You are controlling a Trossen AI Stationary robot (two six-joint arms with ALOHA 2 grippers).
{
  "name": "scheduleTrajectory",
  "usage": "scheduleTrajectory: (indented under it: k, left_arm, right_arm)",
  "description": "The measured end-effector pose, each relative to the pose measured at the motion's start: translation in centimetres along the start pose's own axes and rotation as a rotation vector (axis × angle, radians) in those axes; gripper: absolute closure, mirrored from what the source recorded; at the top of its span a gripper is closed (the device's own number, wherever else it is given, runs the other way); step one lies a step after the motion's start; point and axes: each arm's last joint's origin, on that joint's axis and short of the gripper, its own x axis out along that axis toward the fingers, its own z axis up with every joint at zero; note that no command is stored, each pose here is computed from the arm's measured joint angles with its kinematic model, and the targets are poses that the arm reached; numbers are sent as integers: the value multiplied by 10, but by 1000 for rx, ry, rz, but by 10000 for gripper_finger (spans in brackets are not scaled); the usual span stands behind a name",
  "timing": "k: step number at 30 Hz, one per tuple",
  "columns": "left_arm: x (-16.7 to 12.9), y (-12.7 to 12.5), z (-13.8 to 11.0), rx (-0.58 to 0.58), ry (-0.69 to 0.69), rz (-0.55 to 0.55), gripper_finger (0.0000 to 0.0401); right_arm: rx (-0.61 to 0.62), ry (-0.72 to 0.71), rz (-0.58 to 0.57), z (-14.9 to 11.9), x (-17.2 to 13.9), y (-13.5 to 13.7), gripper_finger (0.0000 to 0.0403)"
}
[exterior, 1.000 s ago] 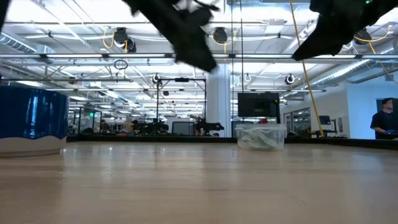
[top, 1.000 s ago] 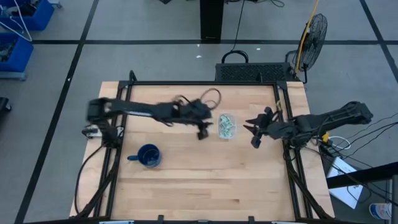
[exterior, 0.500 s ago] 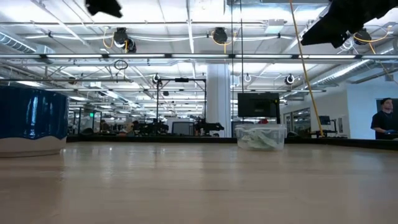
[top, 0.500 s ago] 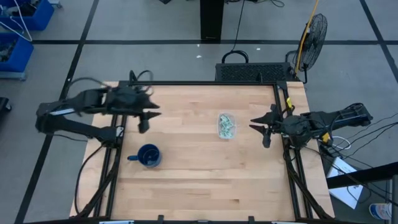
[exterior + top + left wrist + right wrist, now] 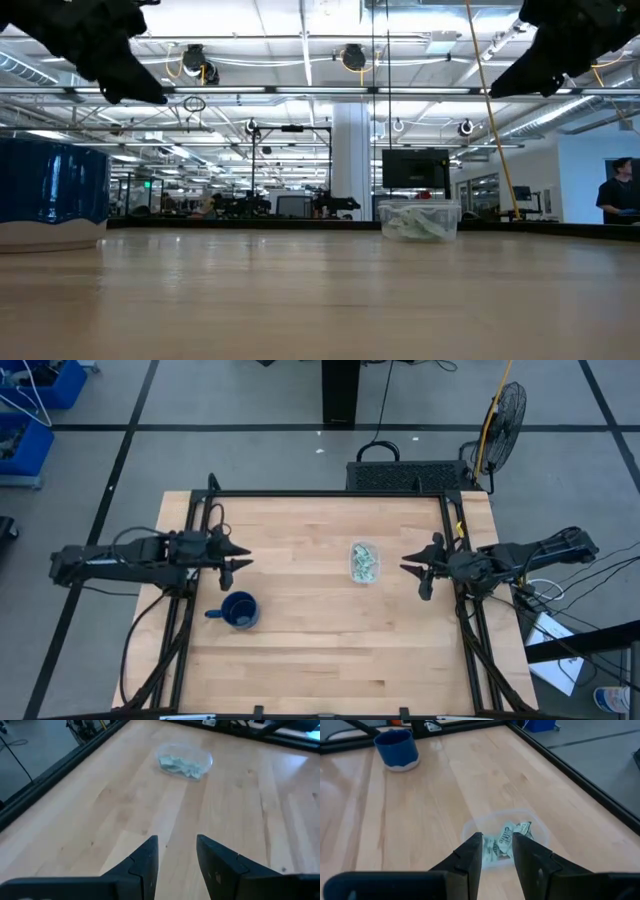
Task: Pick and place Stevia / Truvia into bins
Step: Return to Home Position
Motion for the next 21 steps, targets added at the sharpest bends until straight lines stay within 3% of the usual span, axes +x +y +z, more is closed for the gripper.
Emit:
scheduleTrajectory:
  k: [6, 13, 21]
  left_arm:
    - [-16, 2, -3, -19, -107, -38, 261]
    - [-46, 7, -12, 10, -295, -109, 261]
    - [-23, 9, -45, 30, -574, -183, 261]
  right_arm:
    - [50, -13, 5, -4, -11, -7, 303]
    - [75, -82, 3, -32, -12, -18, 303]
    - [140, -240, 57, -40, -27, -30, 303]
